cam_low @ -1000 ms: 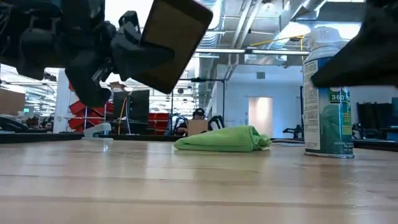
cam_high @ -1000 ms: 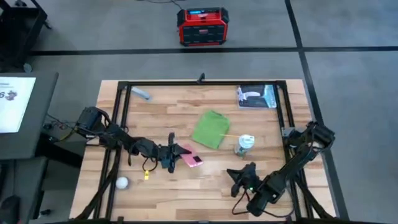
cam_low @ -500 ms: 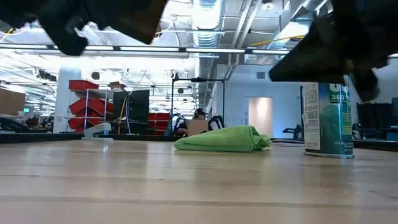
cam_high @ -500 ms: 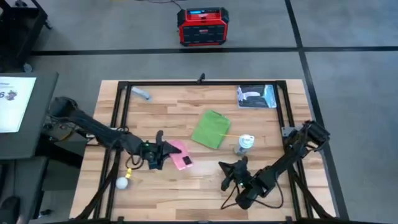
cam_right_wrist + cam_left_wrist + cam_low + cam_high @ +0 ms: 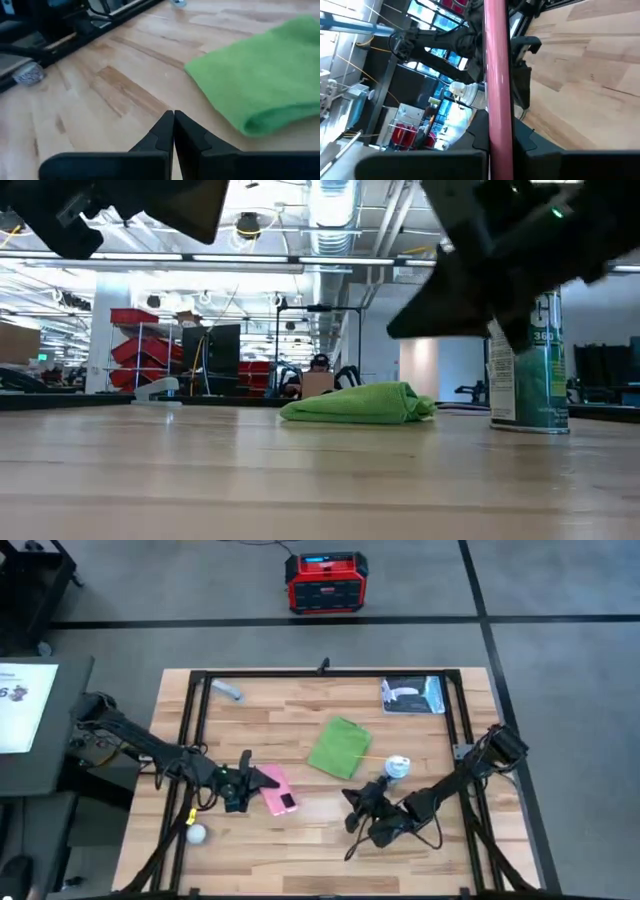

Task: Apply microfiber cloth
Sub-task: Spray the cellphone using the cleaning bottle

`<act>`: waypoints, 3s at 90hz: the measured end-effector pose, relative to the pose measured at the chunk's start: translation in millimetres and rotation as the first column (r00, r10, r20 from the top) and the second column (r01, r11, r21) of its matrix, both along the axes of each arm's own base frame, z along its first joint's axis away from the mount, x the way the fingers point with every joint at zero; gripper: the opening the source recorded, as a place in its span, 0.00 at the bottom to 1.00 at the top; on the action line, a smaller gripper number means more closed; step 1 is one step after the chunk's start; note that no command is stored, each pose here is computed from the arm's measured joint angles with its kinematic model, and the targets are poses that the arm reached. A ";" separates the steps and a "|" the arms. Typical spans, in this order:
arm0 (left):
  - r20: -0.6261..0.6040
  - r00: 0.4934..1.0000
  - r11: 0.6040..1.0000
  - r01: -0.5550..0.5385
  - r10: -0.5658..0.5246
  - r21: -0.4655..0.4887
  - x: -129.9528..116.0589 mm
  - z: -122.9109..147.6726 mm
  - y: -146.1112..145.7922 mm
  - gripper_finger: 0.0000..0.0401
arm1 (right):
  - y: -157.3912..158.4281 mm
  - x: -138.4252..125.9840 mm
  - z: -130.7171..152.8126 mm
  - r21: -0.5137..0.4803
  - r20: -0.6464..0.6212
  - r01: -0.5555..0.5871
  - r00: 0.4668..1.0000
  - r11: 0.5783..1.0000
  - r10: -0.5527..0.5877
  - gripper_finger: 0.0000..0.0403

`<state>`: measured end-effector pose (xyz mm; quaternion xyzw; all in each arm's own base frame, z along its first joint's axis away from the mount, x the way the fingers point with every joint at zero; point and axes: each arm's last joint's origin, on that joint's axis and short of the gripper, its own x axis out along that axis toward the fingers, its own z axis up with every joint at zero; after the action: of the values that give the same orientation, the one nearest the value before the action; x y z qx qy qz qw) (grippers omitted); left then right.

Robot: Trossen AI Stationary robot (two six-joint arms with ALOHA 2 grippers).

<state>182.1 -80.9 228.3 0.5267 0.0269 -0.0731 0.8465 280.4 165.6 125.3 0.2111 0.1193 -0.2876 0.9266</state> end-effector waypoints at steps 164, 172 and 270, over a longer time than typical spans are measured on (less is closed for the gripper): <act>-0.023 0.998 0.974 0.060 -0.056 0.217 3.3 2.8 2.3 0.00 | 25.7 -32.8 11.9 0.074 0.317 -0.239 0.926 0.968 0.205 0.00; -0.033 0.998 0.964 0.067 -0.060 0.257 4.3 6.2 1.9 0.00 | 26.0 -17.5 21.5 0.078 0.326 -0.324 0.902 0.943 0.283 0.00; -0.166 0.985 0.709 0.145 -0.040 0.690 15.3 26.9 -52.1 0.00 | -49.3 51.5 55.7 0.112 0.517 -0.610 0.710 0.785 0.478 0.02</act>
<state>197.3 -133.0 255.2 0.8018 0.0848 -0.1360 0.5758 331.9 116.3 181.0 0.3541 -0.0087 0.0793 0.9318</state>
